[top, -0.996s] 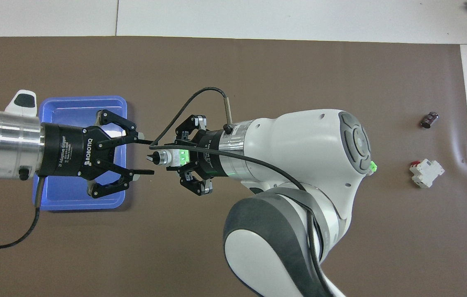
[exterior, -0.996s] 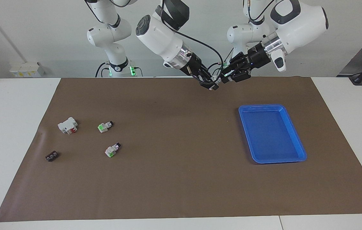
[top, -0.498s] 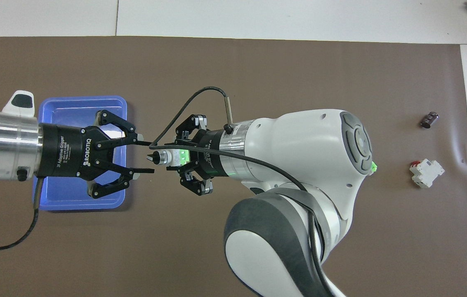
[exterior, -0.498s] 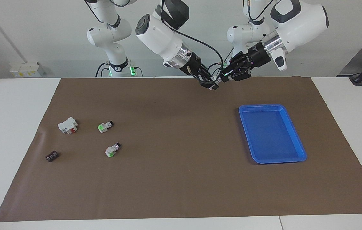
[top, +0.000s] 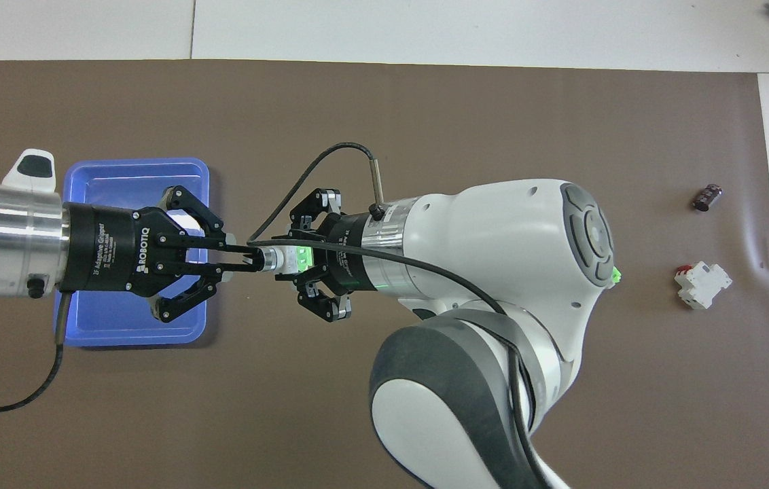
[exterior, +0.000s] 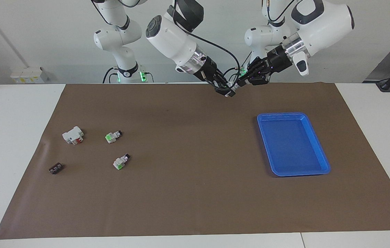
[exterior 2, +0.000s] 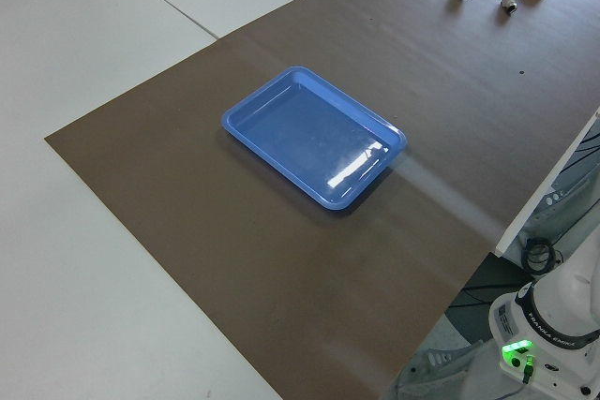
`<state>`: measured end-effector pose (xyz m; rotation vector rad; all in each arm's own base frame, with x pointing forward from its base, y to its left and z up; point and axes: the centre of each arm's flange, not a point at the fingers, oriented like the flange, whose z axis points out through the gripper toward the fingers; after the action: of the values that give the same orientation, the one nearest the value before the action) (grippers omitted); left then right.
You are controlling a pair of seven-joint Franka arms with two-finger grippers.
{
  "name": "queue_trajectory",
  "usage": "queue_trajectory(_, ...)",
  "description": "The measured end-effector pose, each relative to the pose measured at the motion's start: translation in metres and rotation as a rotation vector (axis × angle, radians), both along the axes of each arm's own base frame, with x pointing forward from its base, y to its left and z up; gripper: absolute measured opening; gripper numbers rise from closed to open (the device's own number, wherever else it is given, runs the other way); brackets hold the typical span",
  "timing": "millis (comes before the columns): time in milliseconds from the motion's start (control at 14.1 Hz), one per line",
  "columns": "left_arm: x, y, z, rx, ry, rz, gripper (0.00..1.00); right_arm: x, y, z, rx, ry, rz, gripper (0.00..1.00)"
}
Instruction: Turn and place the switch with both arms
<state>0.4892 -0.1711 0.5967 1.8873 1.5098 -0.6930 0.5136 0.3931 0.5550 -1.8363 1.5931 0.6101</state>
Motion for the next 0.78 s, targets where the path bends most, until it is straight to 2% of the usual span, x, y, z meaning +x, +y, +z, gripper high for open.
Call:
queue_trajectory(356,-0.0009,-0.0013,0.001,0.003,-0.025,-0.021,0.1,-0.0002,-0.0007,0.0005,-0.001,0.003,0.003,0.41)
queue_trajectory(498,-0.0011,-0.0016,0.0016,0.002,-0.083,-0.072,0.1,-0.0003,-0.0009,0.001,-0.001,0.002,0.003,0.41)
queue_trajectory(783,-0.0013,-0.0024,0.002,-0.002,-0.236,-0.21,0.1,-0.0004,-0.0014,0.0015,-0.002,0.003,0.004,0.41)
